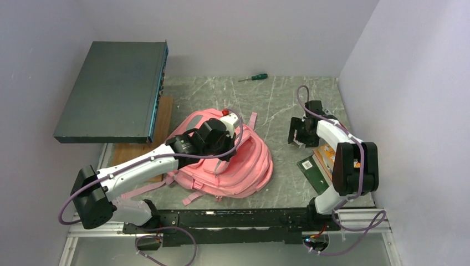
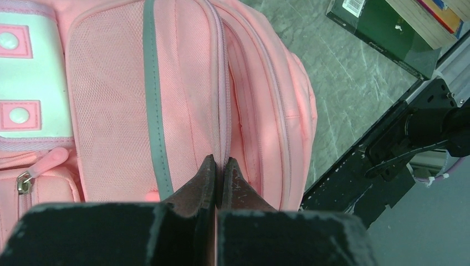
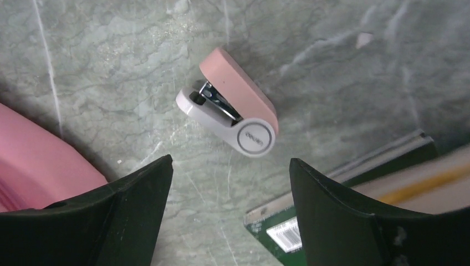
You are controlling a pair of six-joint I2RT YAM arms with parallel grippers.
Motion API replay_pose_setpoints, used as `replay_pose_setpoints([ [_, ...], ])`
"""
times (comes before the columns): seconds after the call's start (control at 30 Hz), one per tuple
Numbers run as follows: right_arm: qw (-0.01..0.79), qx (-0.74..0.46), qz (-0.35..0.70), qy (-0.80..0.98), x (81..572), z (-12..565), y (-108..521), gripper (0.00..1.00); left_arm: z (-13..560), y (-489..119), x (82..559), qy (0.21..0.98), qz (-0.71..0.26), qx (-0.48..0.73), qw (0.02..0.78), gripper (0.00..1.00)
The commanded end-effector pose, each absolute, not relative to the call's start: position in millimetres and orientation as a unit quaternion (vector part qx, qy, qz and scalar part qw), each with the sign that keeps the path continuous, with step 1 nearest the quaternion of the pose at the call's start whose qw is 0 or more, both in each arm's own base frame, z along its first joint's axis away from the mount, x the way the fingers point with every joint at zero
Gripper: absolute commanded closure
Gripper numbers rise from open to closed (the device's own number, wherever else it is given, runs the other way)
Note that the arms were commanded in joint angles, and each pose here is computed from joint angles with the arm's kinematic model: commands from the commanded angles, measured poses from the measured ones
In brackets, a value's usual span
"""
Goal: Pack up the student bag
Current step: Pick up the stationery from the center of the board.
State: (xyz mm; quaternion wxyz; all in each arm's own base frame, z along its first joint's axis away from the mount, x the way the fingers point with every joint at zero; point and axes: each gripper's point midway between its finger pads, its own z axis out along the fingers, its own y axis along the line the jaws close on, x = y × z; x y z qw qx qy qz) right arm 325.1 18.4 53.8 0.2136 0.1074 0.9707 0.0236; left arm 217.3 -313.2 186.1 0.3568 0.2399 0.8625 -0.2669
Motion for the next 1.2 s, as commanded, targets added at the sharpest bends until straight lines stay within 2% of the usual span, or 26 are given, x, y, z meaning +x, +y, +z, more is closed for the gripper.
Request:
replay_pose_setpoints([
  [0.0,0.237,0.078,0.076,0.965,344,43,21,0.22,226,-330,225,0.829,-0.313,0.247,0.391,1.00],
  [0.1,0.237,0.090,0.021,0.967,349,36,1,0.25,226,-332,224,0.830,-0.315,0.252,0.385,1.00],
  [0.23,0.245,0.085,0.025,0.965,355,29,3,0.25,227,-333,225,0.831,-0.314,0.257,0.381,1.00],
  [0.43,0.251,0.056,0.049,0.965,363,24,24,0.33,228,-333,229,0.831,-0.313,0.254,0.382,1.00],
  [0.57,0.257,0.044,0.039,0.965,365,27,30,0.44,225,-334,230,0.835,-0.316,0.248,0.376,1.00],
  [0.7,0.256,0.044,0.030,0.965,363,34,32,0.64,225,-336,231,0.836,-0.316,0.248,0.375,1.00],
  [0.87,0.266,0.036,0.010,0.963,357,44,39,0.70,223,-335,235,0.839,-0.309,0.248,0.374,1.00],
  [0.97,0.280,0.032,0.012,0.959,359,50,46,0.78,224,-333,238,0.838,-0.307,0.244,0.380,1.00],
  [1.17,0.287,-0.003,0.047,0.957,342,75,80,0.87,226,-327,245,0.843,-0.296,0.231,0.386,1.00],
])
